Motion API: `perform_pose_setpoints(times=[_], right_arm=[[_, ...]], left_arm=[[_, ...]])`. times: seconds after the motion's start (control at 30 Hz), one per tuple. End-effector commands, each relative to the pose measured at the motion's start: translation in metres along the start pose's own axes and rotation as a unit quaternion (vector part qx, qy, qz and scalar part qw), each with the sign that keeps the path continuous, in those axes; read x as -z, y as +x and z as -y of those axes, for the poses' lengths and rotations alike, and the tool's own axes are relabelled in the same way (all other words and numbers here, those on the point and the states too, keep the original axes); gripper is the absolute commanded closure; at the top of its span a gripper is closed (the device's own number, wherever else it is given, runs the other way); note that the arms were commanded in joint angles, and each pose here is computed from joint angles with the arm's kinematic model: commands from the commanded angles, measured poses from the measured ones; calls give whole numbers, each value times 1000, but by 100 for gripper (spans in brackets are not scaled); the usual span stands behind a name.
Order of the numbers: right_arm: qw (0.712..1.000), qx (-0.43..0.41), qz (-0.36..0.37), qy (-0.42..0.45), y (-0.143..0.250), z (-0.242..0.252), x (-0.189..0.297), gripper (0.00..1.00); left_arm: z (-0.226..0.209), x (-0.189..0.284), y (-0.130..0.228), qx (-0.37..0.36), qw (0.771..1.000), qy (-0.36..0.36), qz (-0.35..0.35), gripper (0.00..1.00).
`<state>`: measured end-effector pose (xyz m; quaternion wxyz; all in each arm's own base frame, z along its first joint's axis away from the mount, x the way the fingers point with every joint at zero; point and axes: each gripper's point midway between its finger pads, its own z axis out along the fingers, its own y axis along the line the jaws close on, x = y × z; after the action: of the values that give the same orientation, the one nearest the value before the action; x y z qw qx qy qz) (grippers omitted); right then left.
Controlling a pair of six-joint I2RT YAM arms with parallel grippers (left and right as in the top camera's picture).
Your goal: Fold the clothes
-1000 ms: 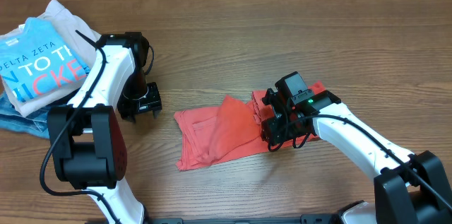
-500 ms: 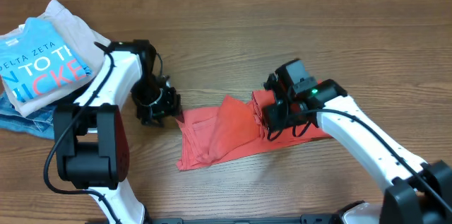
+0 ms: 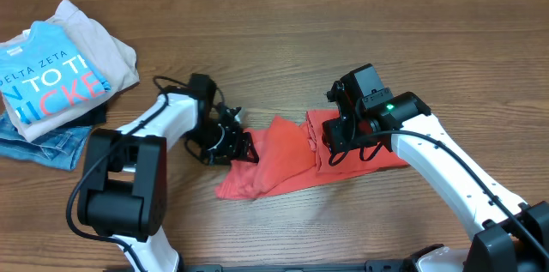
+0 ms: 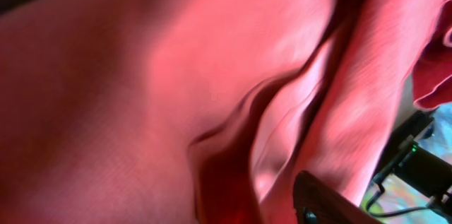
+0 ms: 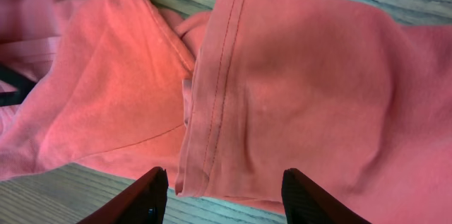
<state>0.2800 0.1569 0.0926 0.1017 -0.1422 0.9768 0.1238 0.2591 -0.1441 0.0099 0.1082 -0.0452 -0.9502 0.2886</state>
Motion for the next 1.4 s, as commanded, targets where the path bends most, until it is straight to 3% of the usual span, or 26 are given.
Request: perform_pose_setpoints(times=[0.0,0.07,0.1,0.23,0.47,0.53,0.57,0.6,0.67,0.73,0.97,1.23,1.37], right_arm=[[1000,-2,13,5,-6,1,8,44],[1000,-2,14,8,-6,2,8,44],[1000,-3,14,10,-7,3,8,44],[999,-4,22,33,-10,12,9,44],[997,-51,38,48,-18,40,15,44],[996,-61,38,51,-18,47,17,44],[996,-64,38,51,-18,49,17,45],[996,-64,39,51,-18,49,17,45],[996,-64,39,51,-18,49,17,45],[996,-64,39,51,-18,49,17,44],[996,-64,37,52,-17,49,17,45],[996,-66,22,54,-10,49,16,45],[996,-67,20,54,-9,49,16,44]], left_arm=[[-17,-23,2,-2,997,-71,-8,52],[-26,-22,3,10,995,-101,-8,80],[-30,-21,3,15,994,-112,-8,85],[-54,-8,4,48,984,-170,-4,96],[-87,73,-47,107,967,-215,86,94],[-95,103,-72,110,959,-222,138,89],[-101,120,-85,112,952,-230,168,81],[-104,133,-95,113,947,-231,193,70],[-108,142,-100,118,943,-231,207,31],[-113,143,-95,127,942,-237,199,12],[-135,154,-82,142,922,-307,186,11],[-127,146,-106,-35,940,-295,170,7],[-139,123,-111,-51,945,-287,147,8]])
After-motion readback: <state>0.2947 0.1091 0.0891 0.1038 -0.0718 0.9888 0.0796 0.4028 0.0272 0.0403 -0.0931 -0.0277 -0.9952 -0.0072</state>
